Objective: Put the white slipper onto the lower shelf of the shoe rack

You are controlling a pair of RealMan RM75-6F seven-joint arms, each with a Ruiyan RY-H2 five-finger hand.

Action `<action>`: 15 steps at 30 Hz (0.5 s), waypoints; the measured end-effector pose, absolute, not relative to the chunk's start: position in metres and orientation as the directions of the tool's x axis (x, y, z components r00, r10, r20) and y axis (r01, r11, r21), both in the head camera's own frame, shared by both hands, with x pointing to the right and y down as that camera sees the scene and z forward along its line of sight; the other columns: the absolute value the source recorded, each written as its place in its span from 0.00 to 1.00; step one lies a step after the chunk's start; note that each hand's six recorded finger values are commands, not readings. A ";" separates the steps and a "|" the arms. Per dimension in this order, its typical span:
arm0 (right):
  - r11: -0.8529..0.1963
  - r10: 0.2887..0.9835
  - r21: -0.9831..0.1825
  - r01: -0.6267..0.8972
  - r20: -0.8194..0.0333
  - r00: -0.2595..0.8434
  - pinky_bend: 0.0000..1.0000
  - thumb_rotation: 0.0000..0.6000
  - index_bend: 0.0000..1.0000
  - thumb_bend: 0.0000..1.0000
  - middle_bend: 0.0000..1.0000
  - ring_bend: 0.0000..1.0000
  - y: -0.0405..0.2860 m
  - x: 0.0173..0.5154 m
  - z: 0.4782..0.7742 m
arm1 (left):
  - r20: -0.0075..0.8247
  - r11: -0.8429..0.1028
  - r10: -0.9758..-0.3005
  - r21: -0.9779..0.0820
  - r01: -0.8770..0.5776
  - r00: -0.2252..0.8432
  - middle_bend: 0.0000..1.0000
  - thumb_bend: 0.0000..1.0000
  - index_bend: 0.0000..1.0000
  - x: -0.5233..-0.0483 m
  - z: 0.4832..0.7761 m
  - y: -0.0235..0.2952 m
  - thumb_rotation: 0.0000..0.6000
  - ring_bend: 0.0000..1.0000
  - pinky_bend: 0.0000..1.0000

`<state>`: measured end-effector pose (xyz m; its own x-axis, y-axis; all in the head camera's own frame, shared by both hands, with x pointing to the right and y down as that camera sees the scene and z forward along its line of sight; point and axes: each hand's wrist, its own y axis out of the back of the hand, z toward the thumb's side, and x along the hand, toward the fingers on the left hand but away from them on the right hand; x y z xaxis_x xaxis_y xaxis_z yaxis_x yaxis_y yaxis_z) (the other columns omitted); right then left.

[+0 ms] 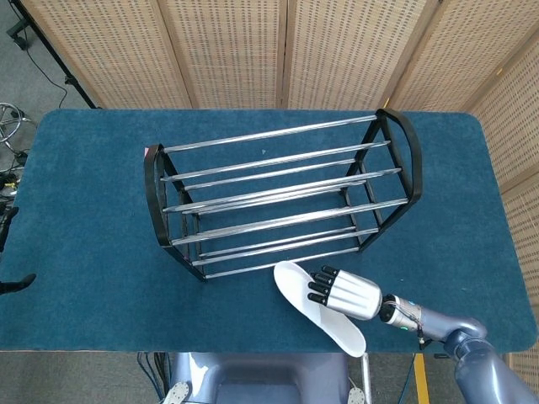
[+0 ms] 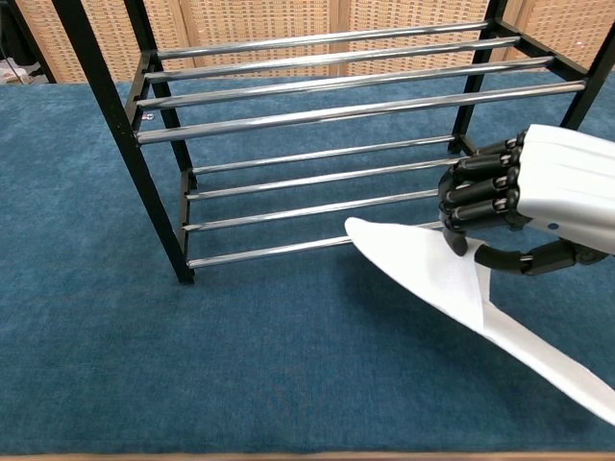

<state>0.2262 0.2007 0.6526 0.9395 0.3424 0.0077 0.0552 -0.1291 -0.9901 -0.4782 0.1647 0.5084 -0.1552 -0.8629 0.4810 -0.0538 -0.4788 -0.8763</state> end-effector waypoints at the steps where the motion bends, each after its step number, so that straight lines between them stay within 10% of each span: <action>1: -0.129 0.346 -0.990 0.059 0.011 0.938 0.54 1.00 0.61 0.52 0.55 0.42 0.201 0.227 0.652 | 0.482 -0.479 -0.863 -0.876 -0.054 -0.155 0.00 0.14 0.00 -0.478 0.508 0.165 1.00 0.00 0.04; 15: -0.132 0.405 -0.989 0.069 0.010 0.914 0.56 1.00 0.61 0.52 0.56 0.44 0.195 0.234 0.653 | 0.486 -0.484 -0.861 -0.873 -0.057 -0.148 0.00 0.14 0.00 -0.476 0.509 0.165 1.00 0.00 0.04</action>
<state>0.2340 0.1953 0.6526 0.9142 0.4052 0.0101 0.0693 -0.1317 -0.9889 -0.4761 0.1654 0.5087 -0.1477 -0.8611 0.4865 -0.0573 -0.4836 -0.8734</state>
